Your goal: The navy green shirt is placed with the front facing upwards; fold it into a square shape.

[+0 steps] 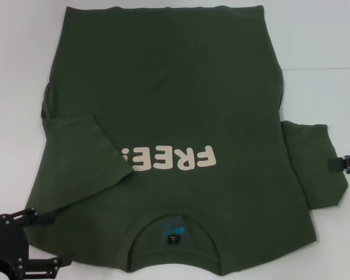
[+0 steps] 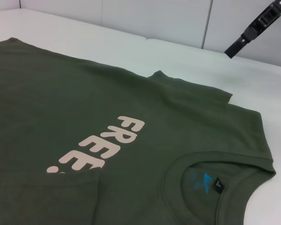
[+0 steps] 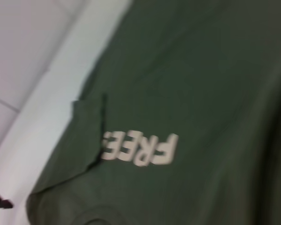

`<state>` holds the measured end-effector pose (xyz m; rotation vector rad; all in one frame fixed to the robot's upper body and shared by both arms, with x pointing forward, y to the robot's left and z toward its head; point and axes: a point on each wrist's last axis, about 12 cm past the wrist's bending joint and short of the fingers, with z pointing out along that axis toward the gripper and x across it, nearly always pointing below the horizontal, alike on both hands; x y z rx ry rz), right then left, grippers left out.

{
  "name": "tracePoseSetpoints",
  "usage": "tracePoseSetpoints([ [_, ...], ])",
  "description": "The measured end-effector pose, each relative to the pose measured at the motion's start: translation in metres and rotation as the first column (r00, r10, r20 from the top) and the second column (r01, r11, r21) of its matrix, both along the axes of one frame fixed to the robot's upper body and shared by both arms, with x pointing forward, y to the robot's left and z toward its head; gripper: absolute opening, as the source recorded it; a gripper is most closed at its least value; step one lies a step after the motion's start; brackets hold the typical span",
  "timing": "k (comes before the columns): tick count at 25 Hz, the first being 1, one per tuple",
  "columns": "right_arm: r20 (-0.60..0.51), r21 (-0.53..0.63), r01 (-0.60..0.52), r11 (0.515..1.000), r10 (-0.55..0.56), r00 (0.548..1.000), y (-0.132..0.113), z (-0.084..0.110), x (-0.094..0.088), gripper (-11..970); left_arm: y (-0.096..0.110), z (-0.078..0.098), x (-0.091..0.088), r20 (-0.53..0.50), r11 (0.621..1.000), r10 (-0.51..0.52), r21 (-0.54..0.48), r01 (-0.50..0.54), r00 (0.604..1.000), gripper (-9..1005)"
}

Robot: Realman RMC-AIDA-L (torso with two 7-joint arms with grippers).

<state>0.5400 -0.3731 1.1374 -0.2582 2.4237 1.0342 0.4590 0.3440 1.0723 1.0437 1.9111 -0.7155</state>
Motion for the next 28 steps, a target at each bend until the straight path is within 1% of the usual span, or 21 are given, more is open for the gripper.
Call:
tracePoseSetpoints([
  [2,-0.105,-0.019,0.068,0.998,-0.069,0.992,-0.007,0.006,0.004,919,0.000,0.001,0.000,0.001,1.000,0.004,-0.006,-0.004,1.000,938],
  [4,-0.191,-0.028,0.133,0.991,-0.135,0.972,-0.014,0.014,0.007,918,0.000,0.002,0.001,-0.002,1.000,0.009,-0.014,-0.009,1.000,938],
  [7,-0.264,-0.003,0.193,0.981,-0.187,0.946,-0.018,0.029,0.011,916,0.000,0.003,0.002,-0.003,1.000,0.011,-0.024,-0.011,1.000,938],
  [10,-0.328,-0.037,0.210,0.977,-0.211,0.921,-0.017,0.032,0.014,915,-0.001,0.004,0.002,0.001,1.000,0.006,-0.030,-0.006,1.000,937],
  [14,-0.384,-0.140,0.225,0.964,-0.262,0.885,-0.016,0.020,0.018,909,-0.002,0.006,0.003,0.009,0.999,0.002,-0.040,-0.001,1.000,937],
  [15,-0.399,-0.158,0.244,0.957,-0.288,0.871,-0.016,0.013,0.019,907,-0.002,0.006,0.003,0.011,0.999,0.000,-0.044,0.001,1.000,937],
  [16,-0.399,-0.158,0.244,0.957,-0.288,0.871,-0.016,0.013,0.019,906,-0.003,0.007,0.003,0.013,0.999,-0.002,-0.048,0.003,1.000,937],
  [22,-0.420,-0.174,0.348,0.921,-0.389,0.820,-0.025,-0.008,0.022,896,-0.005,0.009,0.002,0.021,0.998,-0.026,-0.062,0.028,0.999,937],
  [28,-0.445,-0.162,0.382,0.910,-0.413,0.795,-0.021,-0.025,0.024,887,-0.005,0.009,0.001,0.021,0.997,-0.029,-0.066,0.030,0.999,938],
])
